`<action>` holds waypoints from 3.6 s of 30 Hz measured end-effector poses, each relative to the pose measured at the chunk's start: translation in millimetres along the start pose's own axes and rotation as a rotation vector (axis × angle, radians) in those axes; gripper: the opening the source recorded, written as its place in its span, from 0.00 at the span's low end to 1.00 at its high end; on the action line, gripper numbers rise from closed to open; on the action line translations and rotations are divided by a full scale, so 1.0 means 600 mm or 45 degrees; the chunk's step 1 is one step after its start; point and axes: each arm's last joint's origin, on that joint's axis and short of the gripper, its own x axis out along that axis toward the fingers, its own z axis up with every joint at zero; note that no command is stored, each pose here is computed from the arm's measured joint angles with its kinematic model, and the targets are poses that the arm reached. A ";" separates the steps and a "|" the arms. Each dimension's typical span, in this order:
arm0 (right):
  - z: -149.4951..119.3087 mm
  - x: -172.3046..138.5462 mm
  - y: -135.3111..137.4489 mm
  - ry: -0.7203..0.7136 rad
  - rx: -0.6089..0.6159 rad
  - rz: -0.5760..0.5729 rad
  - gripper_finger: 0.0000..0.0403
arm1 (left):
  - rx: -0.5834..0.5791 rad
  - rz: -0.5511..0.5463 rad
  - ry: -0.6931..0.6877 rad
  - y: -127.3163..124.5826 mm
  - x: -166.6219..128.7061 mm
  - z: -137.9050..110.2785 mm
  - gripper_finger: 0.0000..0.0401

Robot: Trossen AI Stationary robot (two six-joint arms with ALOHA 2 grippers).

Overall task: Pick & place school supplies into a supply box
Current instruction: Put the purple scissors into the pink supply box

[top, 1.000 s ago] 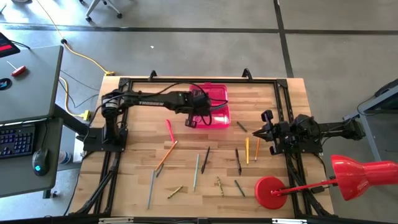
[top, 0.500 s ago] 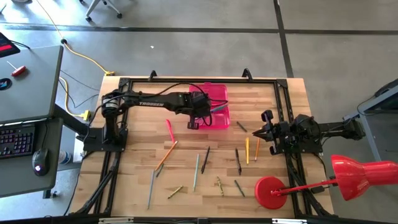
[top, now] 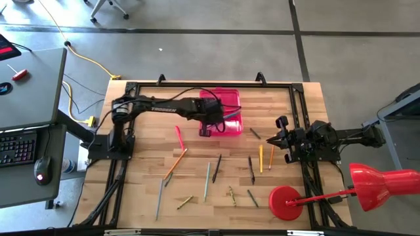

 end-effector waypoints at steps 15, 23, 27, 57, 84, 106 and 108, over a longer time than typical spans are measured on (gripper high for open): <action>-0.001 0.000 0.000 0.007 0.001 0.000 0.00 | 0.034 -0.033 0.190 -0.019 0.061 -0.015 0.09; -0.001 0.000 0.000 0.008 0.001 0.000 0.00 | -0.011 0.037 0.162 0.005 0.024 0.014 0.07; -0.001 0.000 0.000 0.008 0.001 0.000 0.00 | -0.052 0.034 0.194 0.010 0.009 0.019 0.08; -0.001 0.000 0.000 0.007 0.001 0.000 0.00 | 0.068 -0.228 0.362 -0.003 -0.028 0.009 0.07; -0.001 0.000 0.000 0.008 0.001 0.000 0.00 | -0.053 -0.219 0.327 -0.024 0.022 -0.013 0.15; -0.001 0.000 0.000 0.007 0.001 0.000 0.00 | -0.080 -0.335 0.230 -0.027 0.023 -0.005 0.31; -0.001 0.000 0.000 0.007 0.001 0.000 0.00 | -0.085 -0.373 0.223 -0.028 0.022 -0.005 0.30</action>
